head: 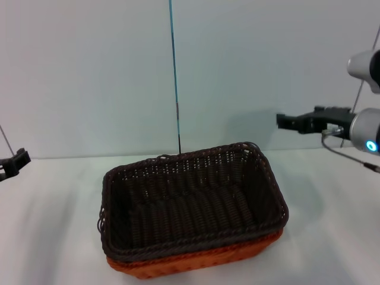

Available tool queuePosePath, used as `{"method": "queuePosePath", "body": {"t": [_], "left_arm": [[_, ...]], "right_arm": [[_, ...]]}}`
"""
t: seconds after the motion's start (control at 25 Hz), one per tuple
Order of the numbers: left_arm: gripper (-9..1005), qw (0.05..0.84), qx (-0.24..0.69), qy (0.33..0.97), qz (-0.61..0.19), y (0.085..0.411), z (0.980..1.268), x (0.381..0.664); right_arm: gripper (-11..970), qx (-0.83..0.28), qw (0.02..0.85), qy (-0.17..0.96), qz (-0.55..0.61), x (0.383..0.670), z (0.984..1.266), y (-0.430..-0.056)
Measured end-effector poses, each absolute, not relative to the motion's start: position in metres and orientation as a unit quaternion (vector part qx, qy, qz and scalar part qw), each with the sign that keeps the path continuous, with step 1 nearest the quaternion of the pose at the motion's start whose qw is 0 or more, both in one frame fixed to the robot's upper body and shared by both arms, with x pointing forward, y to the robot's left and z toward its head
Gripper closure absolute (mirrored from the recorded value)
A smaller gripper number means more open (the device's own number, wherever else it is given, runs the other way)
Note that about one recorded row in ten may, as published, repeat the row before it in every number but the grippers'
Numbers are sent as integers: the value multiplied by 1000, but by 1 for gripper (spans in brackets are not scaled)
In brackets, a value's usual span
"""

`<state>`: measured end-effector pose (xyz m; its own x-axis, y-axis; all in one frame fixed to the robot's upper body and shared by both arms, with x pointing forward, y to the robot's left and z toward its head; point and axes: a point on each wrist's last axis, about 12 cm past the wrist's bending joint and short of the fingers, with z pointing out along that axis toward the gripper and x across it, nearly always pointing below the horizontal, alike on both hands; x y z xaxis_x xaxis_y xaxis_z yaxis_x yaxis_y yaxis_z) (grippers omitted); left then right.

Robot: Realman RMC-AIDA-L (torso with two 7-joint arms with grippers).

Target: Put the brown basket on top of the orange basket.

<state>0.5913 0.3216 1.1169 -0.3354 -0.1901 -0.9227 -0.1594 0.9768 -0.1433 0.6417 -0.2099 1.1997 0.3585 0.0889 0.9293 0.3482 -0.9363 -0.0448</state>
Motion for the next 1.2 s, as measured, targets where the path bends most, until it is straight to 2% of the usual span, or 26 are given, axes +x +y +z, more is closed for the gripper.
{"method": "queuePosePath", "body": {"t": [0.2,0.56,0.84,1.2], "left_arm": [[112,582,-104,807,-13,319,1117,593],[112,614,-114,781,-10,317,1105,589],[112,654,-126,746,-6,321,1100,572],[112,679,-139,720,7,331,1091,547]], "right_arm": [[21,-779,66,-138,-608,634,1191,-225],[22,-753,-2,-57,-656,606,1164,-281],[22,-735,-42,13,-677,578,1145,-319],[22,-711,-44,90,-696,556,1135,-345]]}}
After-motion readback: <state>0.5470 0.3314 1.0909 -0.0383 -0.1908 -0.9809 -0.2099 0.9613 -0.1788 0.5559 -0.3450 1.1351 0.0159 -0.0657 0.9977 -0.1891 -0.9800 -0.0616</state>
